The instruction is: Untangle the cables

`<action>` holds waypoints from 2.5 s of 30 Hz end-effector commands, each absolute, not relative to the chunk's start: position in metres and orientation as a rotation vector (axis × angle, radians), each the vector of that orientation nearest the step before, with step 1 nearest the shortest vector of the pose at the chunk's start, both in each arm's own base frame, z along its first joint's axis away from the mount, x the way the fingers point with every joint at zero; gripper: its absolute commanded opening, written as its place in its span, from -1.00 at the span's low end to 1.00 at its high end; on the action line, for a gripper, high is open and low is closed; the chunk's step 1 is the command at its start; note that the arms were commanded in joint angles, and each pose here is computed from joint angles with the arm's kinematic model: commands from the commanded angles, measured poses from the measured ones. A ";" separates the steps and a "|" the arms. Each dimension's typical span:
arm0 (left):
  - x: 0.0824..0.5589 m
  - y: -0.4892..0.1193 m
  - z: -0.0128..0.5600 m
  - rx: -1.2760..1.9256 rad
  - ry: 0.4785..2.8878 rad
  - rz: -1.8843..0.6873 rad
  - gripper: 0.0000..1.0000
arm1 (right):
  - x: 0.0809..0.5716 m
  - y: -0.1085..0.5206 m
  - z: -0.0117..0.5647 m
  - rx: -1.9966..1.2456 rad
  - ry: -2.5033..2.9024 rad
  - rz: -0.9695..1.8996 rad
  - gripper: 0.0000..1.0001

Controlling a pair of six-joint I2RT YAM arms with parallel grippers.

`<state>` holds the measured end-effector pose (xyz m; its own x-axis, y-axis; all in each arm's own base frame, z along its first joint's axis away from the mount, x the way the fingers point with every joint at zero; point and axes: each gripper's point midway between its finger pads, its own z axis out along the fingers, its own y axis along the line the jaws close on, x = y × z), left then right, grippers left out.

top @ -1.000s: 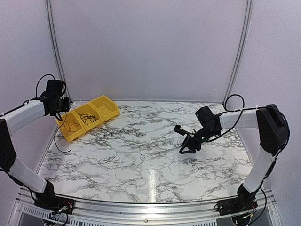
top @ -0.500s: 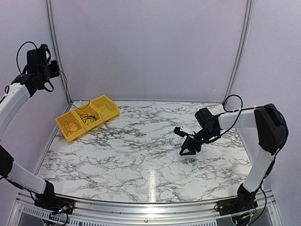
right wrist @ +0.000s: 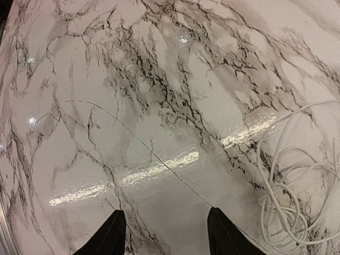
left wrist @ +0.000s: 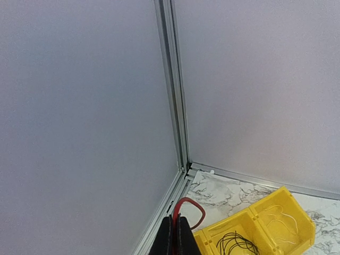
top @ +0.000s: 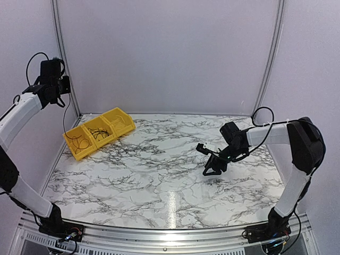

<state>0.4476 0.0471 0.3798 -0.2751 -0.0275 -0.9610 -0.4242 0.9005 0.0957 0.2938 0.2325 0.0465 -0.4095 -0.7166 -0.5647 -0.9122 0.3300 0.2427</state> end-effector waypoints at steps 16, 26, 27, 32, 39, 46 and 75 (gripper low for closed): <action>0.452 0.056 0.257 -0.351 2.018 0.518 -1.00 | 0.296 0.235 0.046 -1.478 2.233 0.741 0.06; 0.449 0.060 0.230 -0.356 2.067 0.564 -1.00 | 0.295 0.235 0.044 -1.484 2.242 0.746 0.06; 0.449 0.060 0.239 -0.363 2.050 0.553 -1.00 | 0.295 0.235 0.043 -1.484 2.244 0.745 0.06; 0.448 0.050 0.294 -0.334 1.950 0.445 -1.00 | 0.295 0.235 0.043 -1.486 2.245 0.738 0.05; 0.441 0.049 0.354 -0.337 1.847 0.415 -1.00 | 0.295 0.235 0.039 -1.491 2.257 0.742 0.06; 0.434 0.057 0.380 -0.318 1.803 0.490 -1.00 | 0.295 0.235 0.039 -1.492 2.256 0.741 0.05; 0.468 0.063 0.307 -0.257 1.908 0.649 -1.00 | 0.294 0.232 0.036 -1.507 2.265 0.710 0.05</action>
<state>0.4613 0.0675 0.3180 -0.4367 0.1419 -0.8883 -0.4636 0.8108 0.3574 0.2901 0.2283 0.0323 -0.4104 -0.7463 -0.5240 -0.9119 0.3296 0.2447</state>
